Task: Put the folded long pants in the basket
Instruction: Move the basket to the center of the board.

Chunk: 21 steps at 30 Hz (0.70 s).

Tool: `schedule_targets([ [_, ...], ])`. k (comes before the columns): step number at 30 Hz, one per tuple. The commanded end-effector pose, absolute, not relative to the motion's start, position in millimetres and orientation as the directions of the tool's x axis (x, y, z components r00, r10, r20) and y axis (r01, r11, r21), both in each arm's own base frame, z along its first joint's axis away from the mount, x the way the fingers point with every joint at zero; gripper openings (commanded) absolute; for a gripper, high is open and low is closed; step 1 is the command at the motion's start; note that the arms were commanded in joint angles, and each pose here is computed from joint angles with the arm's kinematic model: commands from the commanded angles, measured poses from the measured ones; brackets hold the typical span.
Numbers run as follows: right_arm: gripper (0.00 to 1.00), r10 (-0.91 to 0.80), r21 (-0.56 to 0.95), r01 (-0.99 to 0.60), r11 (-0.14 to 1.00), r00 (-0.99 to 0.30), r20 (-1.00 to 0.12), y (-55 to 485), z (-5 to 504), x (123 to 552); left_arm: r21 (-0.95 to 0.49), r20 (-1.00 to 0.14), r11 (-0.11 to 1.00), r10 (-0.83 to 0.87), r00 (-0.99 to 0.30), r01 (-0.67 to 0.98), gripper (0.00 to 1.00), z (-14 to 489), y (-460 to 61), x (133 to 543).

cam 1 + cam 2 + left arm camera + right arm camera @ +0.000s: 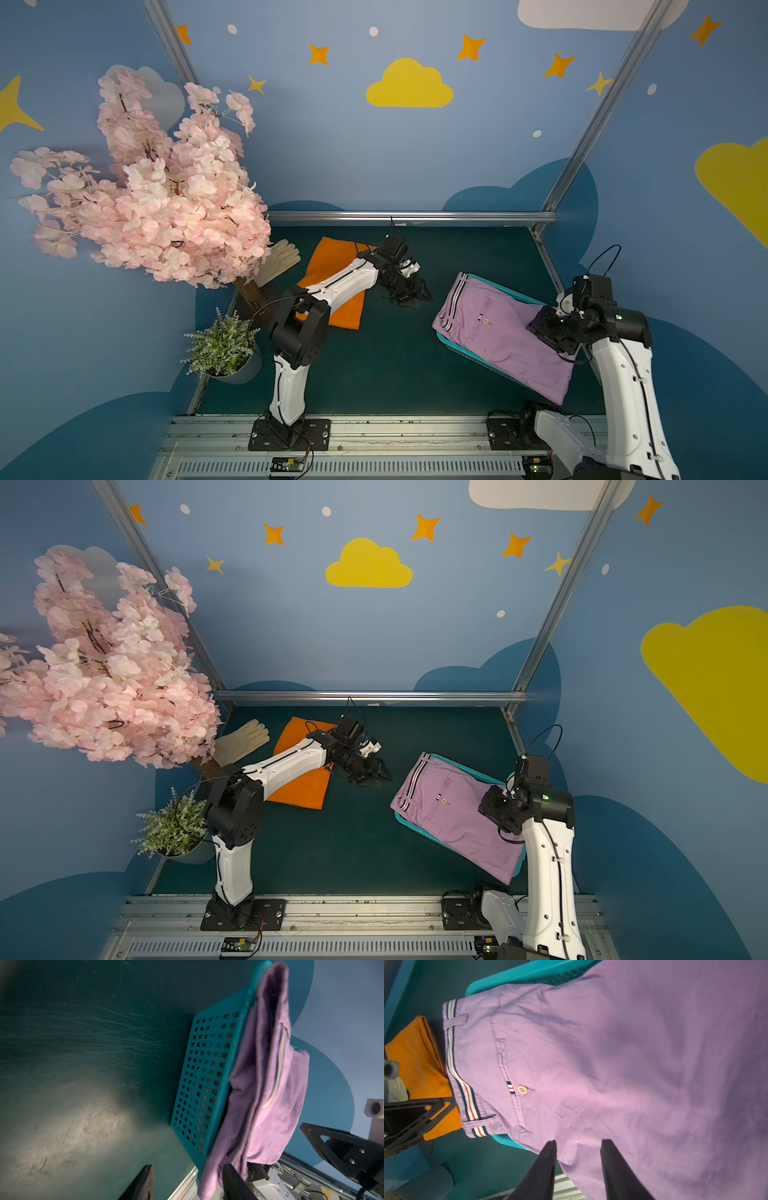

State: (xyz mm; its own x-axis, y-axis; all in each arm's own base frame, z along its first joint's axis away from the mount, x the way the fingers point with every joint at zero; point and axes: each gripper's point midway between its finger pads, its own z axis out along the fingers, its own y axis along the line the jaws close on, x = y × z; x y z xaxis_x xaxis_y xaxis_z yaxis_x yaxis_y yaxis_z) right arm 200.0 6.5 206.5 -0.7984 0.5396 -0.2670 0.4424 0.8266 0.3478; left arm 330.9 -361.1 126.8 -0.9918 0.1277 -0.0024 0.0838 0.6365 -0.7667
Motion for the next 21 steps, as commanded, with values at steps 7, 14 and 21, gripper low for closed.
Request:
schedule_targets([
  [7, 0.43, 0.52, 0.425, 0.379, 0.822, -0.803, -0.29, 17.9, 213.6, 219.9, -0.906, -0.017, 0.414, 0.178, -0.984, 0.091, 0.56, 134.4, -403.9, 328.0],
  [14, 0.43, 0.526, 0.446, 0.38, 0.81, -0.807, -0.268, 21.4, 207.3, 224.5, -0.931, 0.029, 0.361, 0.212, -0.977, 0.051, 0.48, 122.2, -425.9, 318.4],
  [21, 0.43, 0.524, 0.444, 0.38, 0.812, -0.809, -0.267, 21.8, 204.4, 222.3, -0.919, 0.063, 0.394, 0.212, -0.975, 0.027, 0.31, 103.6, -430.4, 310.3],
])
